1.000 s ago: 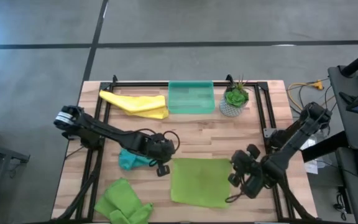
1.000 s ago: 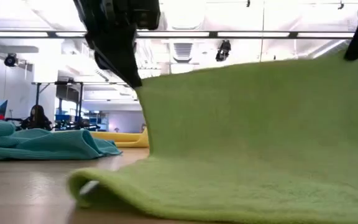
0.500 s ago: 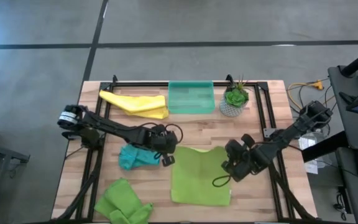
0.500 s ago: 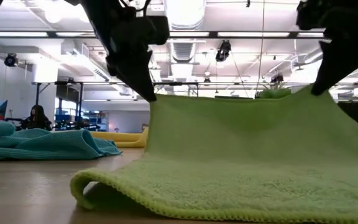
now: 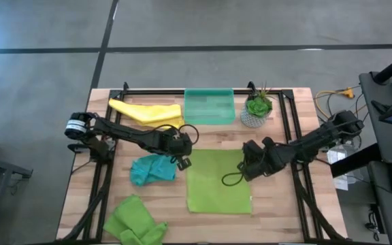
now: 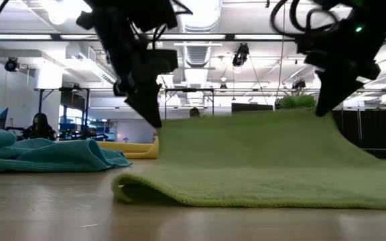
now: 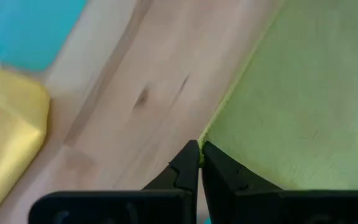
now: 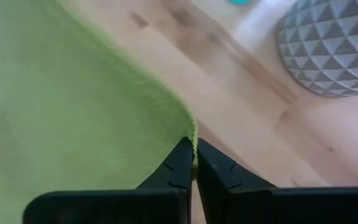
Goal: Fold microfiber towels
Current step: Fold the light green microfiber cloth
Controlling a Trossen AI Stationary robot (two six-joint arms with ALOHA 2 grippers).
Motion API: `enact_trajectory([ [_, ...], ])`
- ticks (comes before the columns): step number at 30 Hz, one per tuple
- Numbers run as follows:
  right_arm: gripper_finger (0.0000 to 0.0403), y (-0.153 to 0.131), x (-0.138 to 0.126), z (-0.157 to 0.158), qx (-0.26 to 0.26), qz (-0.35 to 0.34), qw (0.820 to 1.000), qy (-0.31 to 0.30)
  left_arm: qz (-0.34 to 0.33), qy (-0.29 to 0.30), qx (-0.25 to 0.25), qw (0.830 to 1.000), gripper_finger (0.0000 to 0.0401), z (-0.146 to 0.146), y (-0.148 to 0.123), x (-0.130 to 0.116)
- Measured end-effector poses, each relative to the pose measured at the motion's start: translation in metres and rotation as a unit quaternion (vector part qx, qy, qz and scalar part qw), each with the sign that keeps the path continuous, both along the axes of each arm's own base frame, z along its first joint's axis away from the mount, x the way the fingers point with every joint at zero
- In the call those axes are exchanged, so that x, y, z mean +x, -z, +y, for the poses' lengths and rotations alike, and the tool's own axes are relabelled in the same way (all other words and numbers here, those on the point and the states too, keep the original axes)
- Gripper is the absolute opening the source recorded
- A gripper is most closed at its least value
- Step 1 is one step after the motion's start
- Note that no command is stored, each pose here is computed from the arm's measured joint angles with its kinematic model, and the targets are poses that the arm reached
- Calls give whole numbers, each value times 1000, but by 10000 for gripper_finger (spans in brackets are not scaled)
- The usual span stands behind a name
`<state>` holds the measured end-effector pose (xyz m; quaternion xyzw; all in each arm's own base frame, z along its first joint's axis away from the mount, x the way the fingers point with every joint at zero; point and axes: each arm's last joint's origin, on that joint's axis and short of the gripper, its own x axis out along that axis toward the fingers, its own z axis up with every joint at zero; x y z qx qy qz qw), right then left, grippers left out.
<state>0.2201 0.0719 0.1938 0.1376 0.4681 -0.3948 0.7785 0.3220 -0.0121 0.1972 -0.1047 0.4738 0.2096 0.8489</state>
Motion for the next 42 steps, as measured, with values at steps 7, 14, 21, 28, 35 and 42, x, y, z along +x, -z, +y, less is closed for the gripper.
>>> enact_trajectory([
  [7, 71, -2, 6, -19, -10, 4, 999, 34, 6, -15, 2, 1000, 63, 9, 15, -6],
  [14, 123, -23, 6, -23, -34, -38, 998, 27, -6, -35, 14, 999, 150, 19, 6, -9],
  [21, 133, -49, -23, 26, 32, -133, 983, -122, -23, 78, -139, 987, 175, 8, -12, -17],
  [28, 115, -30, -70, 112, 157, -247, 920, -262, -42, 215, -183, 958, 175, -60, -22, -24],
  [35, 87, 6, -87, 153, 172, -213, 924, -265, -88, 268, -67, 957, 176, -141, -18, -42],
  [42, 74, 21, -87, 163, 162, -196, 931, -262, -133, 260, -66, 954, 176, -177, -6, -39],
])
